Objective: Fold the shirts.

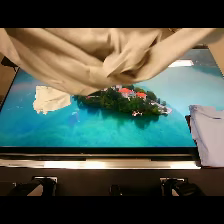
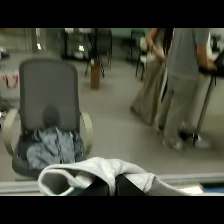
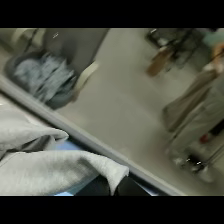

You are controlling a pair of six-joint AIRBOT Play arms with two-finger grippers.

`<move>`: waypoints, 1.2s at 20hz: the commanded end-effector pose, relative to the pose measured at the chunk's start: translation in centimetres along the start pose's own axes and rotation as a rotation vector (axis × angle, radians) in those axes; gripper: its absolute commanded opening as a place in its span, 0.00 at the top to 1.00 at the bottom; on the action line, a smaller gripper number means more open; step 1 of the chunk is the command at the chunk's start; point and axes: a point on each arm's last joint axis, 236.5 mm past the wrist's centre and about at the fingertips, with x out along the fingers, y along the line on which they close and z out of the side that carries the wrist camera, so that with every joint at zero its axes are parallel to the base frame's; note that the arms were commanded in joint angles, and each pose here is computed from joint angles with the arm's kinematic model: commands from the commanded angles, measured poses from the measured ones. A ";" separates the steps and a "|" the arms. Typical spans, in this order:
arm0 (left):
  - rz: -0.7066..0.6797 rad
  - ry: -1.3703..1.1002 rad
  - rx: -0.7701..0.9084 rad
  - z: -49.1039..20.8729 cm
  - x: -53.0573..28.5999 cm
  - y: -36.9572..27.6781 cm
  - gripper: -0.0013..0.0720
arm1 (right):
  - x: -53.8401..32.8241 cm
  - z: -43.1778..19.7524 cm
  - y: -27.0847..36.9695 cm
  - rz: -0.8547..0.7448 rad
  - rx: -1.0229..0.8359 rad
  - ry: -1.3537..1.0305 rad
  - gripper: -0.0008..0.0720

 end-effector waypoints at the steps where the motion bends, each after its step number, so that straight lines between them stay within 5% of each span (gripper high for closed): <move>1: 0.037 -0.172 -0.015 5.9 -5.6 -0.5 0.94 | -9.0 4.0 -6.5 -0.250 0.007 -0.135 0.92; 11: 0.278 -0.074 0.023 4.0 -7.9 4.6 0.94 | -11.1 -2.9 -9.3 -0.371 -0.028 0.165 0.92; 24: 0.264 -0.187 0.039 6.8 -9.9 3.7 0.94 | -10.5 -4.1 -8.8 -0.349 -0.022 0.218 0.92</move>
